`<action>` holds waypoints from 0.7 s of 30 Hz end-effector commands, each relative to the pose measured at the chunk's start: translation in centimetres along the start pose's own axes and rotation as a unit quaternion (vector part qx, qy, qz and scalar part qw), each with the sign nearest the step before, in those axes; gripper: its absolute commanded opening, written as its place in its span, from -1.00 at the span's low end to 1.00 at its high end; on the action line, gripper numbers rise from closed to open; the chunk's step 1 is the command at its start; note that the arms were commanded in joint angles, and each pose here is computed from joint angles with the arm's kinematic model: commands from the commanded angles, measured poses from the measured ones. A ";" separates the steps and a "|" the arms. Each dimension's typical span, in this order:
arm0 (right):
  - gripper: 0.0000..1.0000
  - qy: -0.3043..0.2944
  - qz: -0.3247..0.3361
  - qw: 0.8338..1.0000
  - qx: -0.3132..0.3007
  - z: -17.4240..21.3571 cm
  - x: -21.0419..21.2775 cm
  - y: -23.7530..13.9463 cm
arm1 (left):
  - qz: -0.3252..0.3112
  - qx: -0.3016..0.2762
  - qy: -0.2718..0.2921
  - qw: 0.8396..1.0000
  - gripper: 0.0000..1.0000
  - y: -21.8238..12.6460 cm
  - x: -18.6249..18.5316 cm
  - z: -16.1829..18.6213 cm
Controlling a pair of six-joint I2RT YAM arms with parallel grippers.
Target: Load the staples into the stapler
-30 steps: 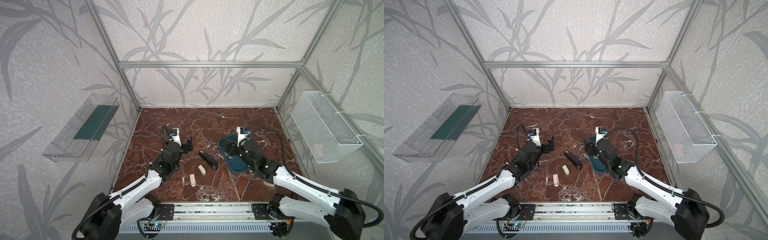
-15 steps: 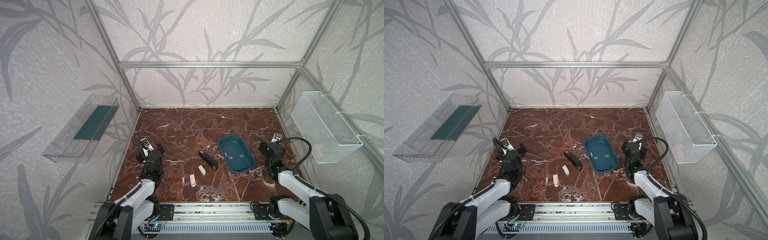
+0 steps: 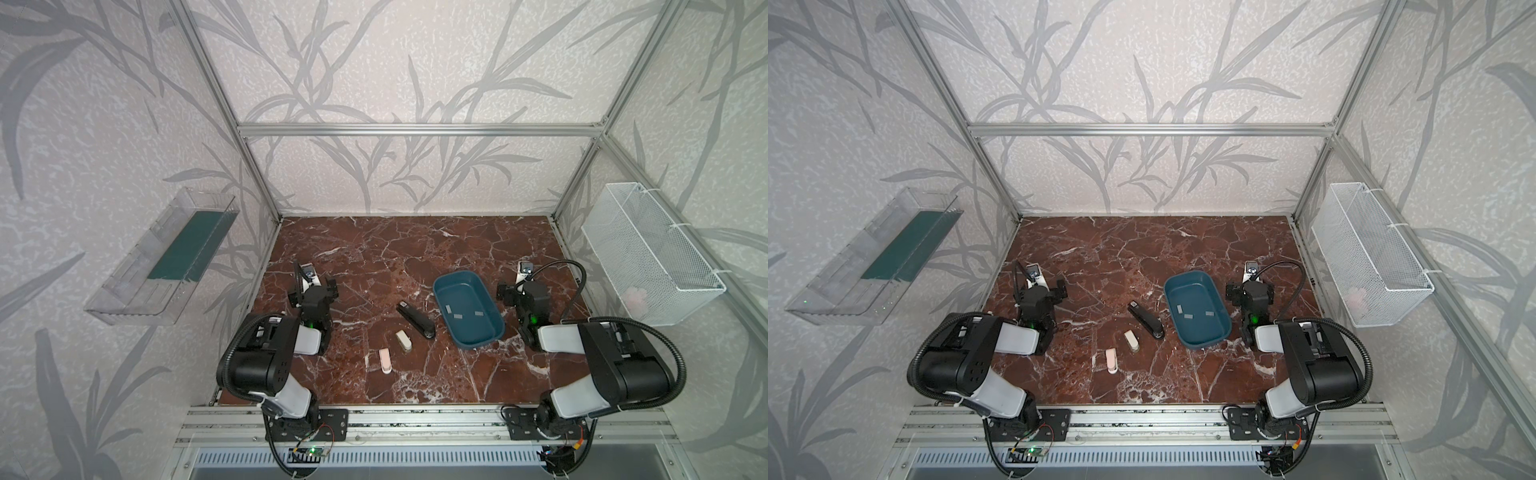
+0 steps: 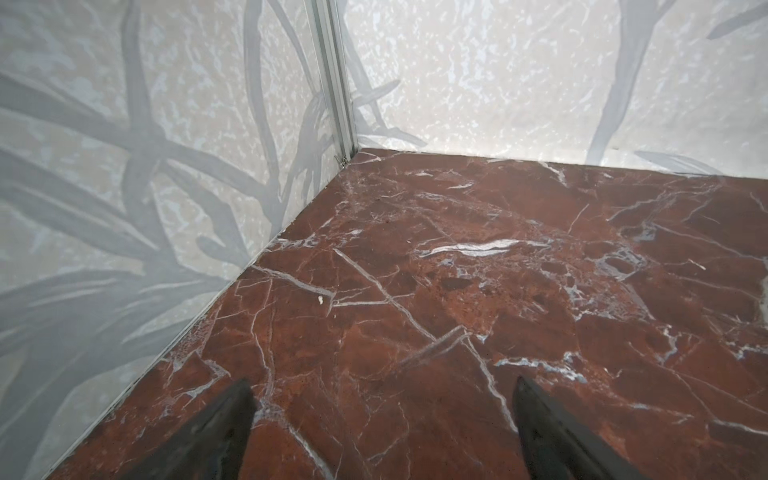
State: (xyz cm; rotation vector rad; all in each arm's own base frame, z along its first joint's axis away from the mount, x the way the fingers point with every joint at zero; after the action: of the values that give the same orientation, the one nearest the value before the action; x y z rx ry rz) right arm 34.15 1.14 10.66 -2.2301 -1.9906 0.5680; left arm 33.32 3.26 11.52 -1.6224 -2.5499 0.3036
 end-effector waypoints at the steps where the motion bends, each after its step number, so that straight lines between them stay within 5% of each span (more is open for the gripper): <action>1: 0.98 0.002 -0.002 0.999 -0.048 -0.2 0.0 -1.0 | 0.004 -0.004 -0.003 1.000 0.99 -0.1 0.1 -0.1; 10: 0.98 -0.009 -0.017 0.998 -0.055 -0.4 0.5 -0.9 | 0.000 0.004 0.004 1.000 0.99 0.4 -0.1 -0.2; 16: 0.98 -0.038 -0.098 0.994 -0.015 -0.9 2.4 0.5 | 0.001 0.004 0.005 1.000 0.99 0.4 -0.1 -0.2; 21: 0.98 -0.053 -0.084 0.993 -0.062 -0.5 2.5 -1.5 | 0.001 0.003 0.004 1.000 0.99 0.5 -0.1 -0.3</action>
State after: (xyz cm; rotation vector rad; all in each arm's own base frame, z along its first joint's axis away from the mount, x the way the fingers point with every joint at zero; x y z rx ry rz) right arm 34.58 3.53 11.00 -2.0944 -2.2353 0.5661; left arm 33.40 3.30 11.18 -1.6138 -2.5289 0.3207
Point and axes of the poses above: each gripper's point midway between its finger pads, its own y axis out along the fingers, its own x axis along the line the jaws close on, z = x × y, the point moved 5 cm from there along -y, back along the fingers, and after that the axes turned 7 degrees about -y, right-handed, at the moved point
